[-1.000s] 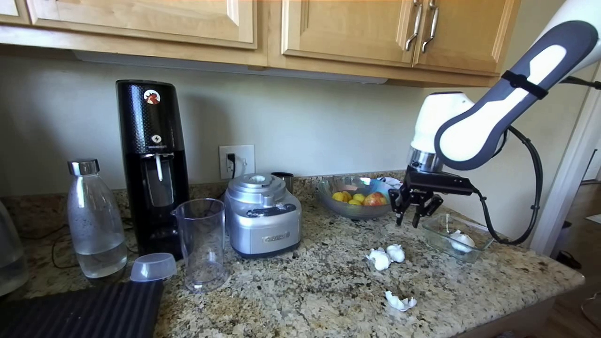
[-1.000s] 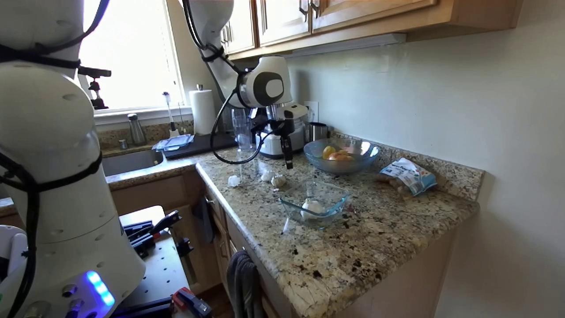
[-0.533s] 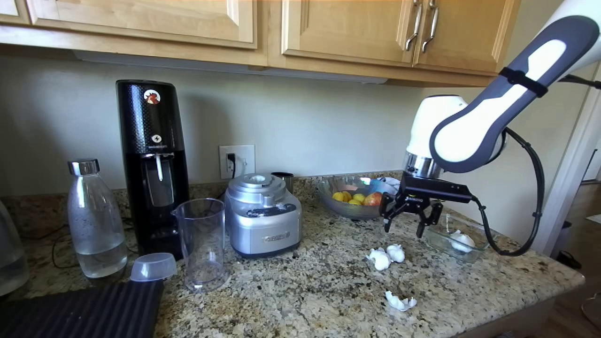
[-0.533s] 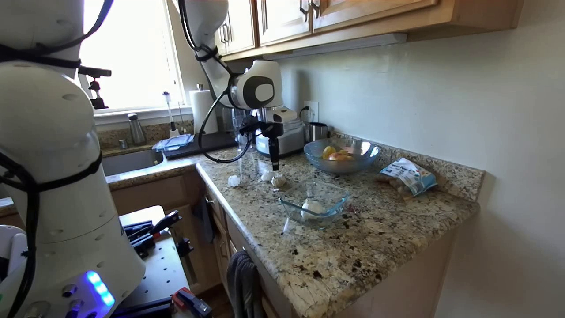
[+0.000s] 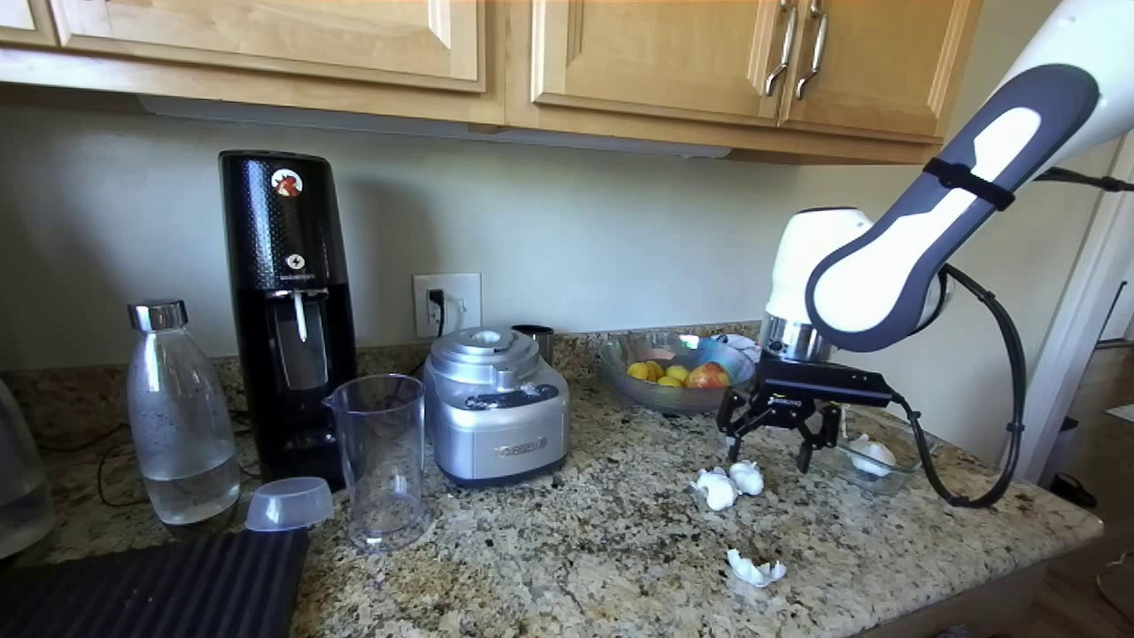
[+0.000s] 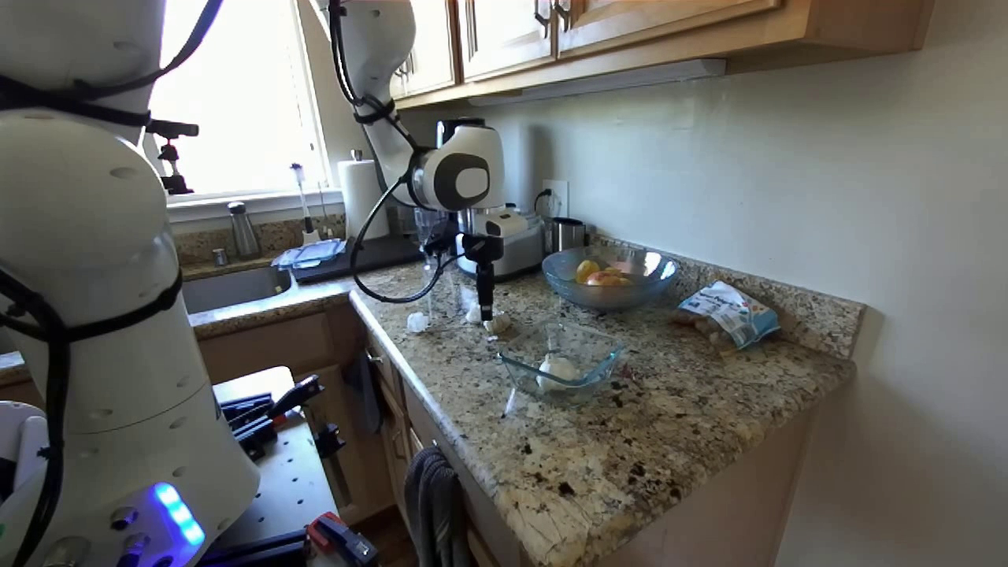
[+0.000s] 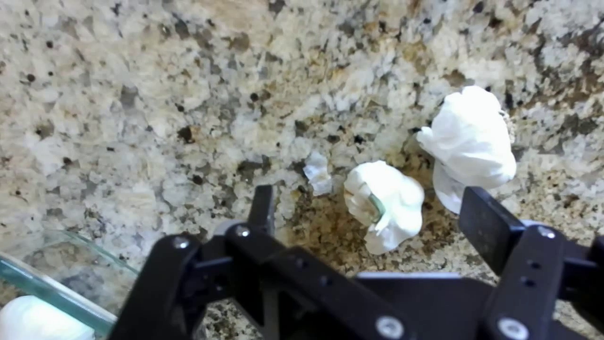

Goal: Put the bulbs of garlic on the counter in the clear container

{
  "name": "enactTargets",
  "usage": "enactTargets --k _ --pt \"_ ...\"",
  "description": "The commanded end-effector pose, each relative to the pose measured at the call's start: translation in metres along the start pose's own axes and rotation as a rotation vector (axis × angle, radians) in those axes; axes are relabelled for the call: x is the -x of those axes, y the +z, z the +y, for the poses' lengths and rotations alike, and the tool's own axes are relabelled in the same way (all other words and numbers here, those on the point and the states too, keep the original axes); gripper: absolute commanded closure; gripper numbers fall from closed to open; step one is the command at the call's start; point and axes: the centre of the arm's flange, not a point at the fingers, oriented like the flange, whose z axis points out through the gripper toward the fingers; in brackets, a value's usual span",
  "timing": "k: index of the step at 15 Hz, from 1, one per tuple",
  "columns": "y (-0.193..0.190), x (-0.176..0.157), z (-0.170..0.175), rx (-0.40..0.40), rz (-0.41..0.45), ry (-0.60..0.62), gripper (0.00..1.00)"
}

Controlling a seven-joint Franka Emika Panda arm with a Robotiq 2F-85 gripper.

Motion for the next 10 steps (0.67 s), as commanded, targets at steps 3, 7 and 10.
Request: enactTargets --k 3,7,10 --pt "0.013 -0.006 -0.003 -0.009 -0.003 -0.012 0.0" --pt "0.026 -0.011 -0.007 -0.014 0.028 -0.043 0.0" --pt "0.034 -0.014 -0.007 -0.011 0.034 -0.051 0.0"
